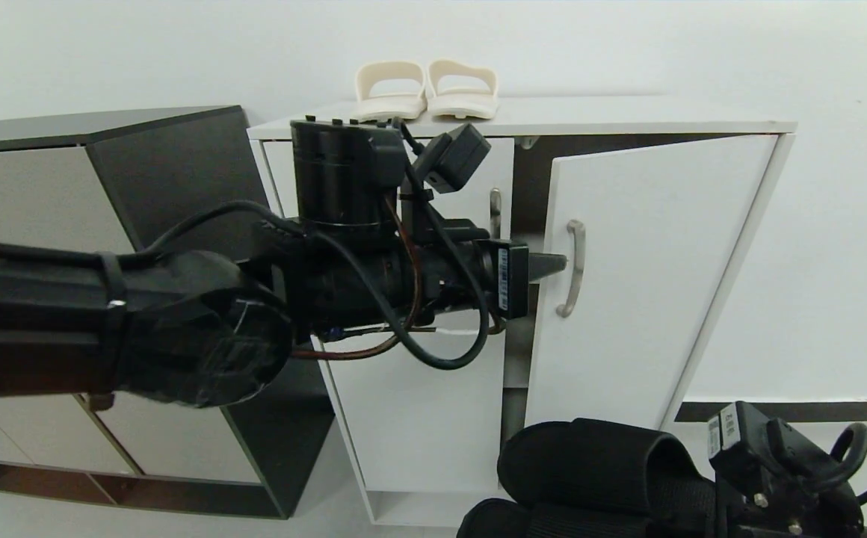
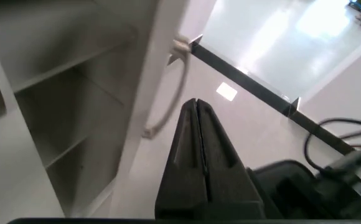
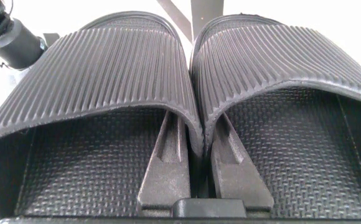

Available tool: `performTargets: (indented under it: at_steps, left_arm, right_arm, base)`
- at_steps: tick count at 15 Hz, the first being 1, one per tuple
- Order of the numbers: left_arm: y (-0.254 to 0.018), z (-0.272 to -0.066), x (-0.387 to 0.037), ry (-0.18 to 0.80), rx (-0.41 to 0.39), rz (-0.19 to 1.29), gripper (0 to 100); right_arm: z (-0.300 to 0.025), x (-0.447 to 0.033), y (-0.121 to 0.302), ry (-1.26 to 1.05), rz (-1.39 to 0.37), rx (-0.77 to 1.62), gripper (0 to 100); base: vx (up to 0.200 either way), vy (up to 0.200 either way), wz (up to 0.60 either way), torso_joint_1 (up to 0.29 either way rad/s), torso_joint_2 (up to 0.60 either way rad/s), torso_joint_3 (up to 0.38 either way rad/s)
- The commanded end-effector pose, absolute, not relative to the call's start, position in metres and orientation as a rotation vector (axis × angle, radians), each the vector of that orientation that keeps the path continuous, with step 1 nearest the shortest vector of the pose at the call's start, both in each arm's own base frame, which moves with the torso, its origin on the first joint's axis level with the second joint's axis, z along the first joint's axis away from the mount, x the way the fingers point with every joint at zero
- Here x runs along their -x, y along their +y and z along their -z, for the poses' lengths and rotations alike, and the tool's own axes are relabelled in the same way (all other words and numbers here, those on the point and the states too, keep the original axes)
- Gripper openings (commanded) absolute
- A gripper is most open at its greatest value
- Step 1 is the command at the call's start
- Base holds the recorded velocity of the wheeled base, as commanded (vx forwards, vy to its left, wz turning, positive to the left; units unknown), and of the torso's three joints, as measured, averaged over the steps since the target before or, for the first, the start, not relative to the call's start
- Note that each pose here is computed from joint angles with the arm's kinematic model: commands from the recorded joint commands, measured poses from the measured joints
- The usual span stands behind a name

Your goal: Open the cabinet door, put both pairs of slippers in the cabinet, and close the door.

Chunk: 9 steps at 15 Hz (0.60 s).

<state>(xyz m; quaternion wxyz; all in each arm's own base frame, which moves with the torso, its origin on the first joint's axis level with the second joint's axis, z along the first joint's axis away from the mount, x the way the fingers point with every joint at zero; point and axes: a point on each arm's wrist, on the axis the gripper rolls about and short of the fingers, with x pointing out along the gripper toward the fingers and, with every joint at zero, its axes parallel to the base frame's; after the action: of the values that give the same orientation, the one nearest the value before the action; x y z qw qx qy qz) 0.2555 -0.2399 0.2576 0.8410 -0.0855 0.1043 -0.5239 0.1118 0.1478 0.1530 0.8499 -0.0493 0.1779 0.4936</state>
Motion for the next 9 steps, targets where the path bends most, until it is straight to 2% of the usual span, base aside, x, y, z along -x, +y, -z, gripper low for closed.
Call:
performTargets:
  at_steps: [1, 4, 7, 9]
  left_arm:
    - [-0.222, -0.267, -0.233, 0.160, 0.194, 1.112, 0]
    - [-0.208, -0.262, -0.276, 0.103, 0.261, 1.011, 0]
    - [-0.220, -0.260, -0.309, 0.087, 0.281, 0.985, 0]
    - [-0.232, -0.260, -0.322, 0.111, 0.280, 0.987, 0]
  right_arm:
    - [-0.153, -0.111, 0.148, 0.371, -1.044, 0.105, 0]
    - [-0.153, -0.111, 0.148, 0.371, -1.047, 0.105, 0]
    - [-0.153, -0.110, 0.149, 0.375, -1.054, 0.107, 0]
    - [-0.152, -0.109, 0.150, 0.379, -1.057, 0.110, 0]
  base:
    - [0.000, 0.000, 0.00, 0.000, 0.00, 0.000]
    - [0.000, 0.000, 0.00, 0.000, 0.00, 0.000]
    - [0.000, 0.000, 0.00, 0.000, 0.00, 0.000]
    - [0.000, 0.000, 0.00, 0.000, 0.00, 0.000]
